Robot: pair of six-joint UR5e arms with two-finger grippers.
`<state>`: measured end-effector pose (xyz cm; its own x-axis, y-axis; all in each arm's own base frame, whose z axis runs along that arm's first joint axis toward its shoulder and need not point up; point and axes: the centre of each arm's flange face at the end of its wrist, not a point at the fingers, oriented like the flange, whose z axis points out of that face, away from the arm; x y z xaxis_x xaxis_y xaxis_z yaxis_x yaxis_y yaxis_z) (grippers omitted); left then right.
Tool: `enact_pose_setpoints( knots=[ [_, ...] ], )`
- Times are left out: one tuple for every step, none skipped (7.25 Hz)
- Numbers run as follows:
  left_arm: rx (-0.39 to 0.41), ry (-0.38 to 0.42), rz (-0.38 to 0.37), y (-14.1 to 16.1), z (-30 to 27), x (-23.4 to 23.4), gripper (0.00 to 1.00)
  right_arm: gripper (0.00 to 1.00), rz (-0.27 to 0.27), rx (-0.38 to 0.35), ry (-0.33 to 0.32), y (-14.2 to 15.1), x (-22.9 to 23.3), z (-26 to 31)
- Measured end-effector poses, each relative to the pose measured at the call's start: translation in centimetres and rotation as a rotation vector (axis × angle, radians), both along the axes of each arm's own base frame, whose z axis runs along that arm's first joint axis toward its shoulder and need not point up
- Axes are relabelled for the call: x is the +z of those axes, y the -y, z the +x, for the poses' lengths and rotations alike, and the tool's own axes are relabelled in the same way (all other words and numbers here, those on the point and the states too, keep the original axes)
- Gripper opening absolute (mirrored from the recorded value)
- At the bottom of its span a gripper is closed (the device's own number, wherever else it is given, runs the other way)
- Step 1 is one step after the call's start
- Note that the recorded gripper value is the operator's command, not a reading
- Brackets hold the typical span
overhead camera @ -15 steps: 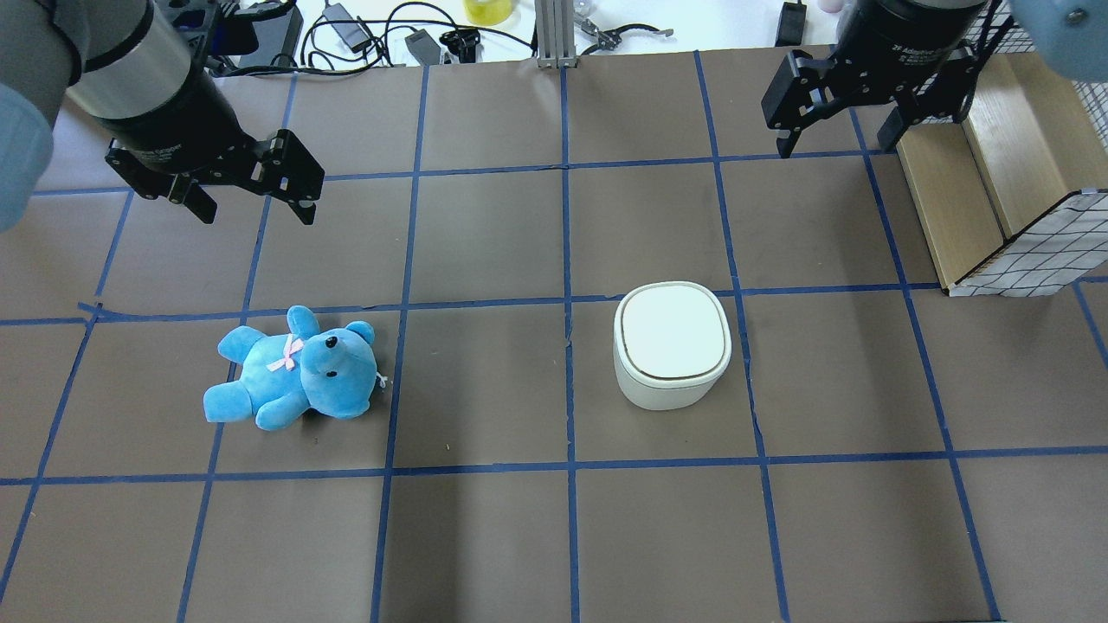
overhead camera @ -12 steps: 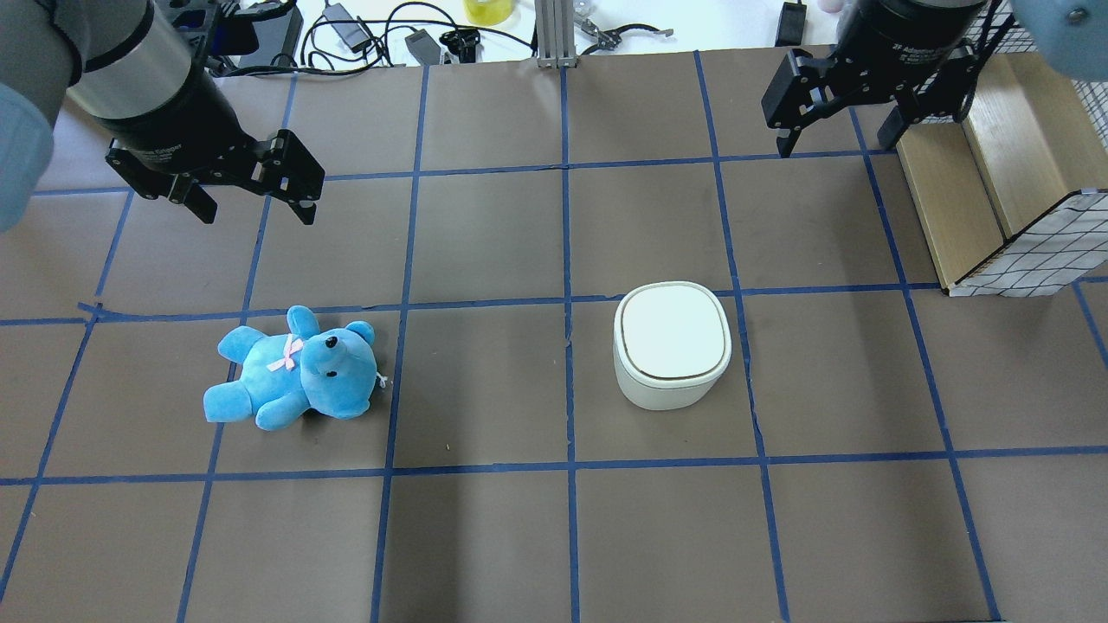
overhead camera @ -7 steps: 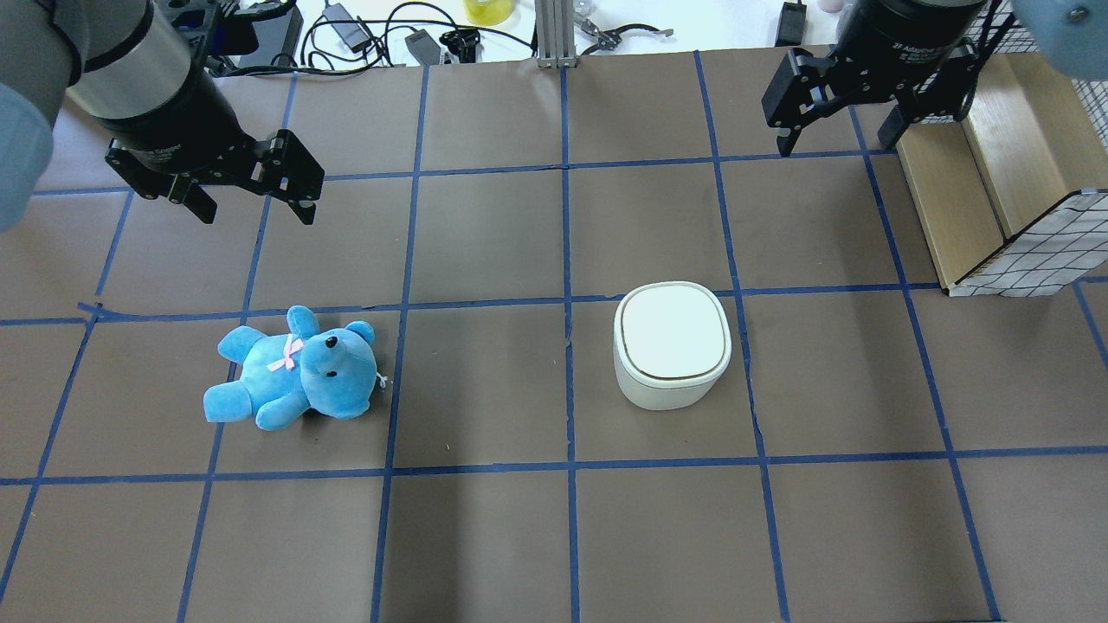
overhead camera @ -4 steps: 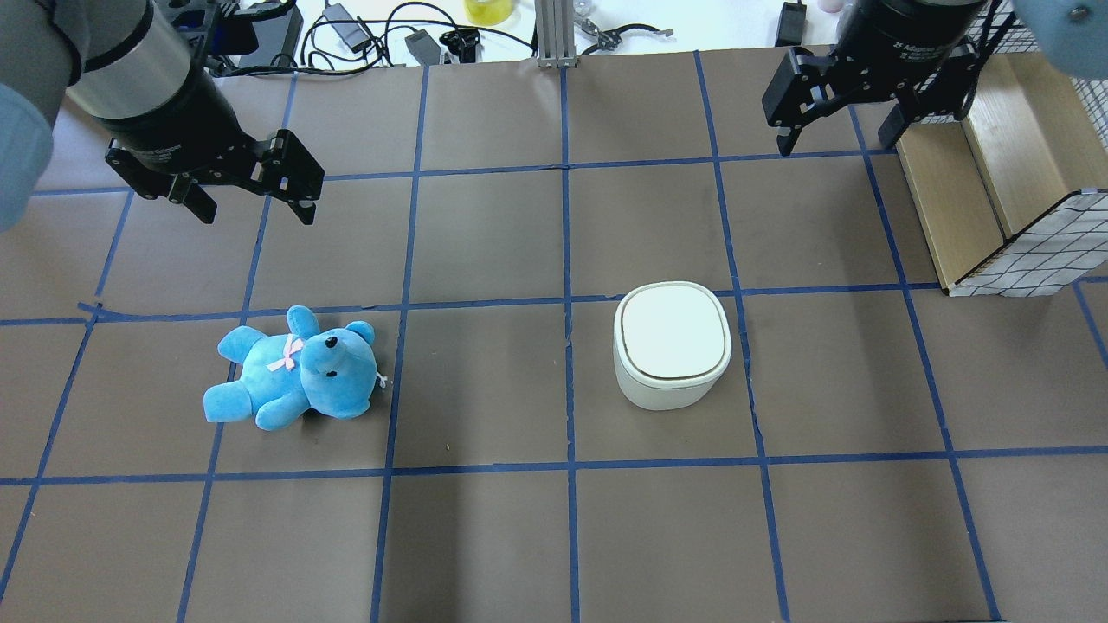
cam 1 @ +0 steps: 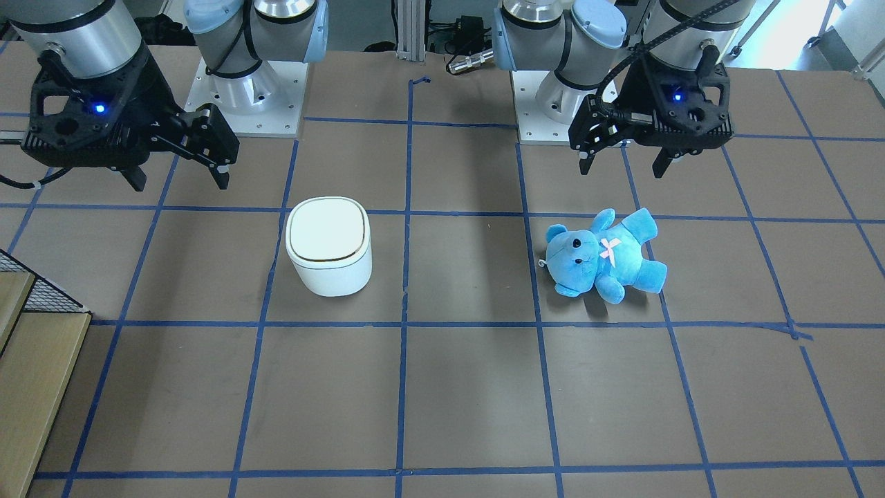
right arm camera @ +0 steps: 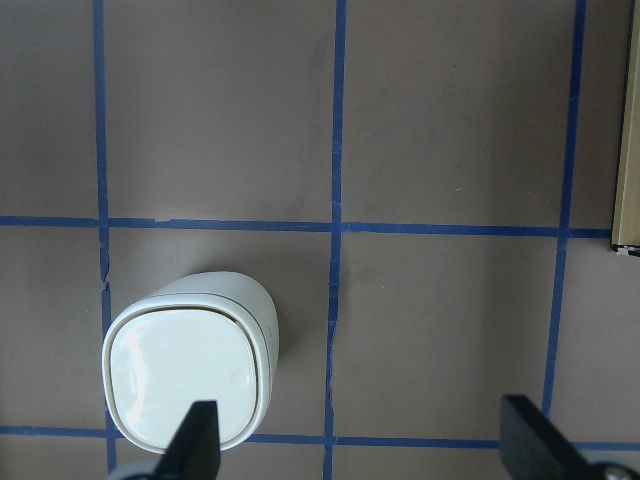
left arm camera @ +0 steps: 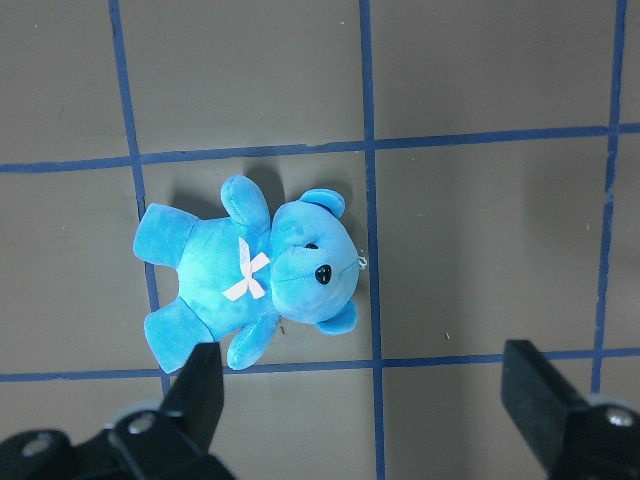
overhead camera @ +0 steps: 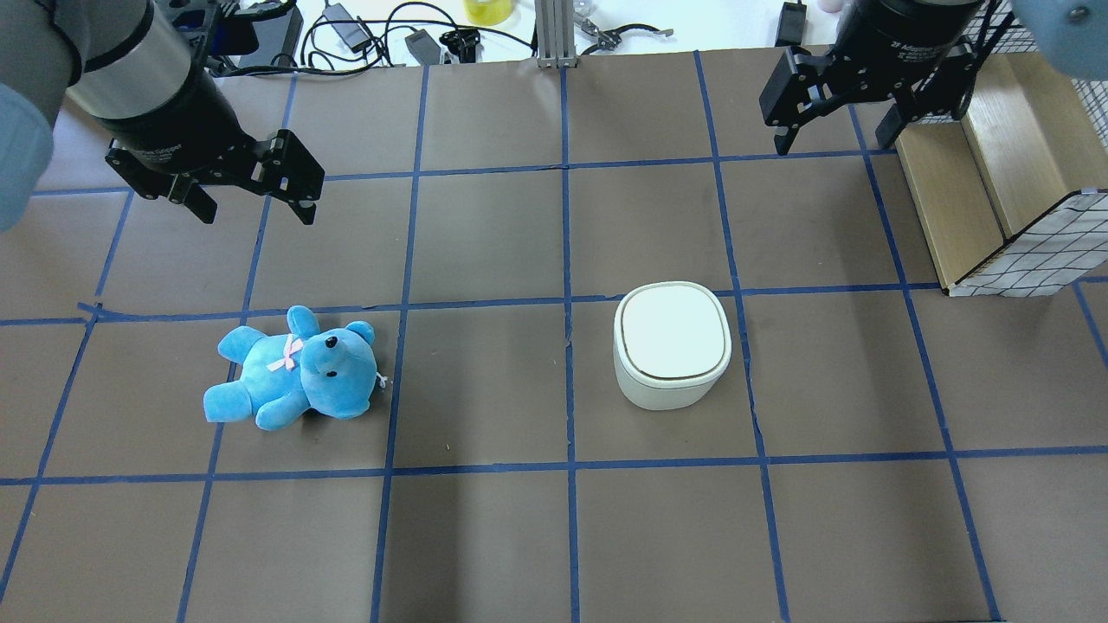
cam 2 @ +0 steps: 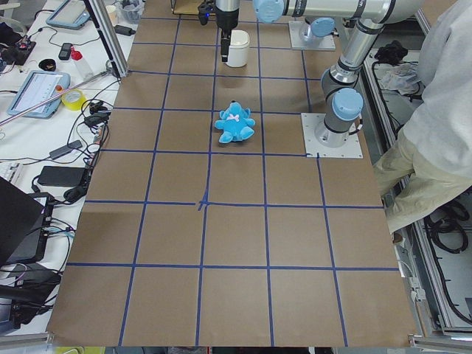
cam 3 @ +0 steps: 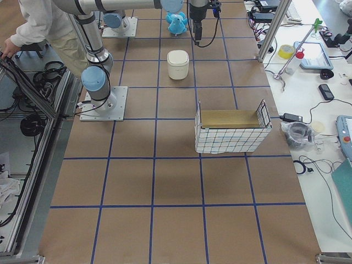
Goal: Open trash can with right arm
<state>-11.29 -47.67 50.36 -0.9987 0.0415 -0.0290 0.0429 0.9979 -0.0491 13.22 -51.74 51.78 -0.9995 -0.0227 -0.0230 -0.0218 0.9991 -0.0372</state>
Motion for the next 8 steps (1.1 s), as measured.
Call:
enact_pose_setpoints(
  knots=[
    [0.0,0.0,0.0,0.0,0.0,0.0,1.0,0.9,-0.012,-0.012,0.004,-0.3,-0.2,2.7],
    [0.0,0.0,0.0,0.0,0.0,0.0,1.0,0.74,-0.033,0.008,0.006,-0.9,-0.7,6.8],
    [0.0,-0.001,0.0,0.0,0.0,0.0,1.0,0.52,-0.04,0.058,0.011,-1.7,-1.4,10.8],
    [0.0,0.0,0.0,0.0,0.0,0.0,1.0,0.27,-0.034,0.105,0.019,-2.7,-2.2,13.8],
    [0.0,0.0,-0.001,0.0,0.0,0.0,1.0,0.11,-0.018,0.14,0.039,-3.5,-2.8,15.9],
    [0.001,0.0,-0.001,0.0,0.0,0.0,1.0,0.02,0.008,0.166,0.072,-4.4,-3.6,17.6],
    [0.001,0.0,-0.001,0.0,0.0,0.0,1.0,0.0,0.041,0.184,0.092,-5.1,-4.6,18.7],
    [0.001,0.0,0.0,0.0,0.0,0.0,1.0,0.0,0.079,0.198,0.095,-5.8,-6.2,19.2]
  ],
)
